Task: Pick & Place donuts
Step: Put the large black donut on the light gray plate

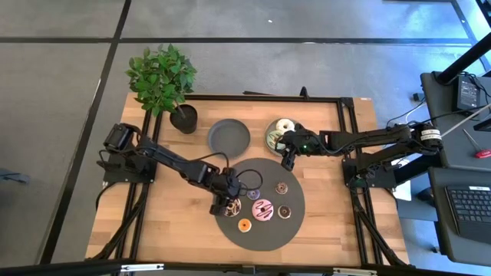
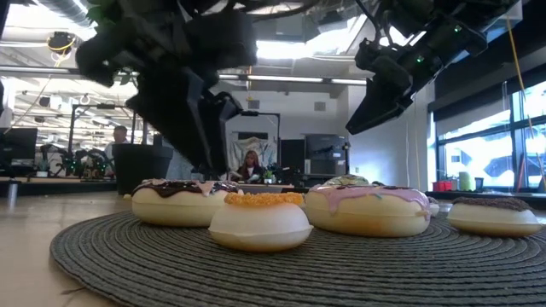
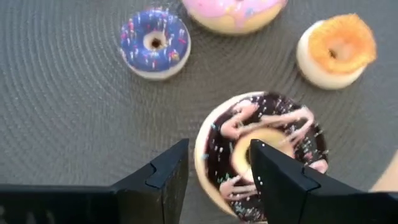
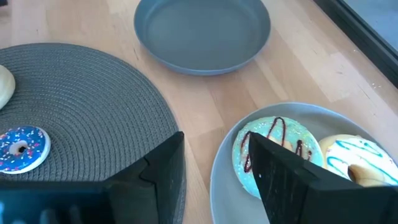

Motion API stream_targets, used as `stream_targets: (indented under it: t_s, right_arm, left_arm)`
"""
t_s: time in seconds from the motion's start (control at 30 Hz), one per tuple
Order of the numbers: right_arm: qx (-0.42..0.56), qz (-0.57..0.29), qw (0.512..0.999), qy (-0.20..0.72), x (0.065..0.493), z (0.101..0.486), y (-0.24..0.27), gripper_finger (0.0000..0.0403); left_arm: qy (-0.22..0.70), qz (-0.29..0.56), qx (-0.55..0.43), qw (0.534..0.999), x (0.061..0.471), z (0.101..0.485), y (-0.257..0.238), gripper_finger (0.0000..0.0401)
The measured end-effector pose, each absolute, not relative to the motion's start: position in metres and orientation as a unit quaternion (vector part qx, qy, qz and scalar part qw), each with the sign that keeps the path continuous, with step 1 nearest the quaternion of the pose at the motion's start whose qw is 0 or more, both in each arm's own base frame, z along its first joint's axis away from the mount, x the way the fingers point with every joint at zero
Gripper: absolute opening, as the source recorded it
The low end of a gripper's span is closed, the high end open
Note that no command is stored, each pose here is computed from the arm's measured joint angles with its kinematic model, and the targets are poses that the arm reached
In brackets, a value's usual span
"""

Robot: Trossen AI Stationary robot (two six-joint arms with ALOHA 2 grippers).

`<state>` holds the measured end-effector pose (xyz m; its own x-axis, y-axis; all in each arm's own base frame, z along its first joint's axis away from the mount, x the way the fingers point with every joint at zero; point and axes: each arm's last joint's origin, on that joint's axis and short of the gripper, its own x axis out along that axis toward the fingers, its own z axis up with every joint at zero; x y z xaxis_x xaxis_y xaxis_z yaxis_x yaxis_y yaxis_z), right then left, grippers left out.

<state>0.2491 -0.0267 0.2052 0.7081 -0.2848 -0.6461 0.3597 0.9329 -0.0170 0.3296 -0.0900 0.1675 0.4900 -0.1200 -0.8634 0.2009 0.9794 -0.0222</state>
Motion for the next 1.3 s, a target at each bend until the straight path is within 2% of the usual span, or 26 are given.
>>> stream_targets:
  t_s: [0.2,0.4,0.8,1.07,1.2,1.3]
  right_arm:
    - [0.054,-0.174,0.922,0.341,0.249,0.205,-0.027,0.0181]
    - [0.053,-0.177,0.922,0.341,0.249,0.205,-0.027,0.0181]
    - [0.053,-0.177,0.921,0.342,0.249,0.205,-0.027,0.0181]
    - [0.051,-0.177,0.921,0.342,0.249,0.205,-0.027,0.0181]
    - [0.051,-0.177,0.921,0.342,0.249,0.205,-0.027,0.0181]
    - [0.051,-0.177,0.922,0.340,0.249,0.205,-0.027,0.0181]
  left_arm:
    - [0.511,-0.079,0.036,0.855,0.332,0.155,-0.090,0.0163]
    - [0.515,-0.082,0.035,0.853,0.333,0.153,-0.091,0.0142]
    - [0.521,-0.094,0.042,0.848,0.332,0.152,-0.090,0.0076]
    - [0.513,-0.114,0.077,0.847,0.331,0.157,-0.088,0.0013]
    - [0.503,-0.094,0.073,0.856,0.329,0.170,-0.078,0.0010]
    - [0.483,-0.039,0.091,0.870,0.328,0.183,-0.069,0.0012]
